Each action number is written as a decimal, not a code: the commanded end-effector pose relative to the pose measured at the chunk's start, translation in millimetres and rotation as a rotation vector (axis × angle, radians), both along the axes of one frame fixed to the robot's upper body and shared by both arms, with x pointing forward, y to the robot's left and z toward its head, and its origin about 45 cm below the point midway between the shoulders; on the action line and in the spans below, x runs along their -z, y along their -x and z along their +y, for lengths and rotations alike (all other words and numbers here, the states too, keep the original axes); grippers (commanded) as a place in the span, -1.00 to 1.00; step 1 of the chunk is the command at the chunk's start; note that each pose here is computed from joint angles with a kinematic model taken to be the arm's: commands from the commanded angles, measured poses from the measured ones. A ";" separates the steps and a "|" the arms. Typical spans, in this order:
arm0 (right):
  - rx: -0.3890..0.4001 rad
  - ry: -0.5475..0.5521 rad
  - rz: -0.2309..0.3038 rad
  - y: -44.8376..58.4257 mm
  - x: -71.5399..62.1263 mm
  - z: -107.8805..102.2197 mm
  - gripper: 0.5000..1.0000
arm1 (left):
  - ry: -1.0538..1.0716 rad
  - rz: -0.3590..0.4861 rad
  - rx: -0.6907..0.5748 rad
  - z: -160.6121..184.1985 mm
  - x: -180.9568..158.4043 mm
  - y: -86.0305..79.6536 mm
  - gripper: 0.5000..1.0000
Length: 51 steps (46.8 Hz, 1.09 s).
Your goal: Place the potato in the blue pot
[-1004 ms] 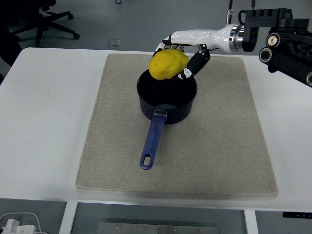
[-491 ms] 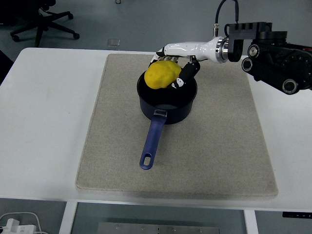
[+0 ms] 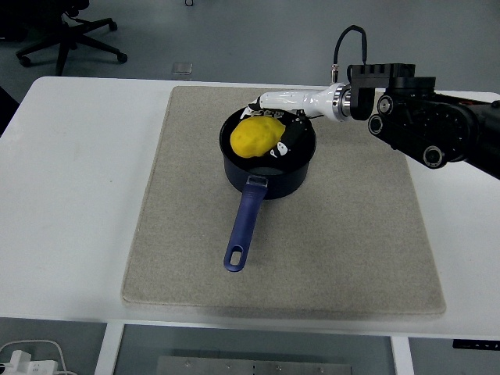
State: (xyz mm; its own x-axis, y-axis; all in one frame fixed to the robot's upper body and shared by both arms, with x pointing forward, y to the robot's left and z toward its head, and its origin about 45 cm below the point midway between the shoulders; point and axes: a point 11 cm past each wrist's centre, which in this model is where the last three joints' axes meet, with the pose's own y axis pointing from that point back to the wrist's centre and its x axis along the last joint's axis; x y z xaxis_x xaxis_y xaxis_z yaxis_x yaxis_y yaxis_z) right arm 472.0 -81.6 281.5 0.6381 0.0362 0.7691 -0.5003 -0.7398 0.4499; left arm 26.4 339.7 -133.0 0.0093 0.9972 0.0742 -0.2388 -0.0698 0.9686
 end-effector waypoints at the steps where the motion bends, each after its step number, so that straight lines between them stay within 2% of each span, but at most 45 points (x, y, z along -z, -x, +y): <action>1: -0.007 -0.002 0.002 2.0 3.4 5.7 -1.00 | 0.000 0.000 0.000 0.0 0.0 0.0 0.98; 9: 0.022 0.002 -0.008 -4.7 2.4 -1.4 -1.00 | 0.000 0.000 0.000 0.0 0.0 0.0 0.98; 11: 0.023 -0.001 -0.007 -4.8 2.3 -1.4 -0.40 | 0.000 0.000 0.000 0.0 0.0 0.0 0.98; 16: 0.028 -0.002 -0.004 -5.4 2.1 -2.6 0.72 | 0.000 0.000 0.000 0.0 0.0 0.0 0.98; 45: 0.032 -0.013 -0.008 -6.4 -1.0 -2.4 0.73 | 0.000 0.000 0.000 0.0 0.0 0.0 0.98; 51: 0.044 -0.016 -0.013 -9.1 -4.0 -8.0 0.73 | 0.000 0.000 0.000 0.0 0.0 0.0 0.98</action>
